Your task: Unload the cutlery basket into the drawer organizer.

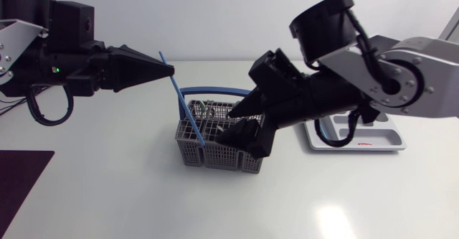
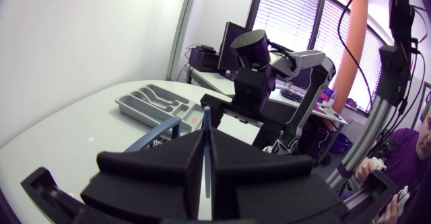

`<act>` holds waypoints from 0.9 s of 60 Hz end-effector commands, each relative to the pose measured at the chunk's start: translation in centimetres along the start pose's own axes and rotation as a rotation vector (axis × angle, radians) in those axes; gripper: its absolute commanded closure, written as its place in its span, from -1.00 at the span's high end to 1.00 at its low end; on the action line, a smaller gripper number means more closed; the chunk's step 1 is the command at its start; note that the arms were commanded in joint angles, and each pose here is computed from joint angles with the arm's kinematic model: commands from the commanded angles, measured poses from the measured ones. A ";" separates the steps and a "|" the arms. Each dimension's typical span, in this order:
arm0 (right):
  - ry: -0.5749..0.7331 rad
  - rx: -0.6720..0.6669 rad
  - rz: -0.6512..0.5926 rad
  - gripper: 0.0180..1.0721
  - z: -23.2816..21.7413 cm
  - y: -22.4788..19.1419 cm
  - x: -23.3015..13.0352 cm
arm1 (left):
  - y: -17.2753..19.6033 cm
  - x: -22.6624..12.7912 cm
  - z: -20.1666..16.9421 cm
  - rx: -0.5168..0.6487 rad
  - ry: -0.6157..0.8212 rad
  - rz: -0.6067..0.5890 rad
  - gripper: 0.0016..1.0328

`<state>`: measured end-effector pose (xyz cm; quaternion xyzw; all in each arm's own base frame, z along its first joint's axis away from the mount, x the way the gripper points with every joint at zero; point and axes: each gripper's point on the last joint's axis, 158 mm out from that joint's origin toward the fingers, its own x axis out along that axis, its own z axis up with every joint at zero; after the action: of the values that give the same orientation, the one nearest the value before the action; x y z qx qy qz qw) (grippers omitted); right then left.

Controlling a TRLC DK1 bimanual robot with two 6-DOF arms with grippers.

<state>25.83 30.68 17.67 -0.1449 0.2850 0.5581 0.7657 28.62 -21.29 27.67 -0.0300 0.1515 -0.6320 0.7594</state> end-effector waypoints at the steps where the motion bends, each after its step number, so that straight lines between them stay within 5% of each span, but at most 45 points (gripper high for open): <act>1: 0.005 -0.004 0.026 0.70 0.6 0.3 1.4 | 0.0 0.3 -1.3 -0.042 0.000 -0.031 -0.87; 40: -0.003 -0.017 0.058 -0.23 3.6 0.1 4.4 | -0.1 1.5 -2.2 -0.060 0.005 -0.080 -0.87; 54: -0.002 -0.030 0.062 -0.86 3.9 0.6 4.6 | -0.1 1.7 -2.1 -0.064 0.006 -0.087 -0.87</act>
<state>27.10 35.81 17.70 -0.1527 0.2795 0.5865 0.7447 28.68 -22.31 26.20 -0.0367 0.1541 -0.6509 0.7424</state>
